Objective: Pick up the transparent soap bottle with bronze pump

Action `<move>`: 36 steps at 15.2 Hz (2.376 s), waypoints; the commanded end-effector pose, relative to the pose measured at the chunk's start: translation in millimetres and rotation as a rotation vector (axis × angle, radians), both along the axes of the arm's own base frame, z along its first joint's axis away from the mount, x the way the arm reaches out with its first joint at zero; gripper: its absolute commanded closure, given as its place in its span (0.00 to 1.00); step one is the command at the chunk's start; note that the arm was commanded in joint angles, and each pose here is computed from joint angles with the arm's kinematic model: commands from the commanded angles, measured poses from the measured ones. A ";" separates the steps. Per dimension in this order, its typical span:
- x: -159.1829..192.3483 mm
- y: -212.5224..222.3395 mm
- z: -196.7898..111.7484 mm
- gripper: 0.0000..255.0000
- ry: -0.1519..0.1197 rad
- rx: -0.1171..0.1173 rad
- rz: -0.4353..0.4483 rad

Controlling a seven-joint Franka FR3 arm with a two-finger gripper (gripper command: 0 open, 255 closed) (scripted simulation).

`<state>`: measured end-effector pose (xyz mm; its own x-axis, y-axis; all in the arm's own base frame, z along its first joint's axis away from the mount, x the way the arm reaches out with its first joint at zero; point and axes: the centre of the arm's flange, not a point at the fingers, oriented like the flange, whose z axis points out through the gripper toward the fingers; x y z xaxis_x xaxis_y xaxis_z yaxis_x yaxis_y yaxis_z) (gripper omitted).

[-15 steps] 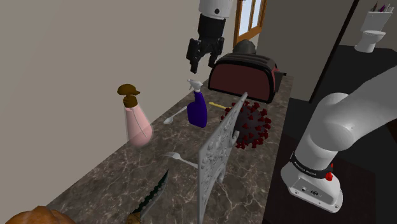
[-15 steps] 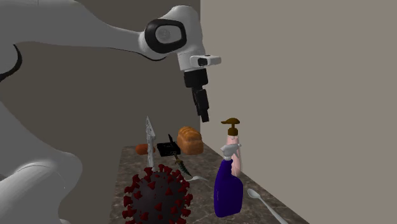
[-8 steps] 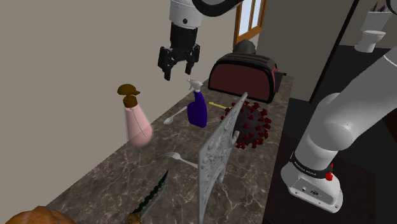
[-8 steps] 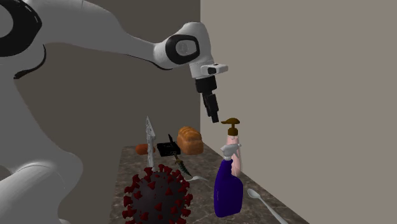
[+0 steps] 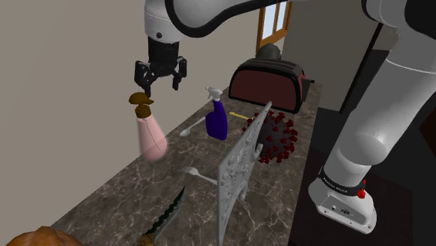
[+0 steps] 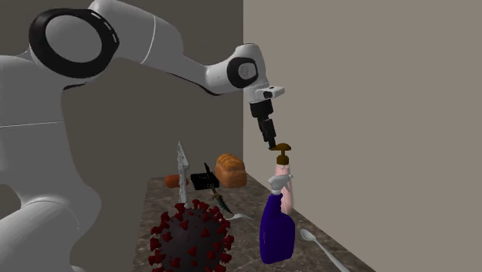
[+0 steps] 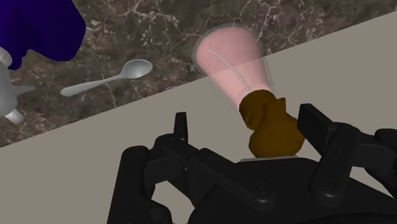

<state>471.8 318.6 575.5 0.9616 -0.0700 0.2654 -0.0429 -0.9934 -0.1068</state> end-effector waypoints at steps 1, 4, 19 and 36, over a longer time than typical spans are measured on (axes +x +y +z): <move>18.3 21.8 -3.2 0.00 -0.012 0.006 -0.011; 41.0 51.9 -7.9 0.00 -0.027 0.011 -0.023; 40.2 51.7 -48.9 1.00 -0.027 0.011 -0.023; 41.1 52.0 15.4 1.00 -0.027 0.011 -0.023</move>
<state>513.9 370.3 585.2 0.9522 -0.0951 0.2902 -0.0627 -0.9909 -0.1189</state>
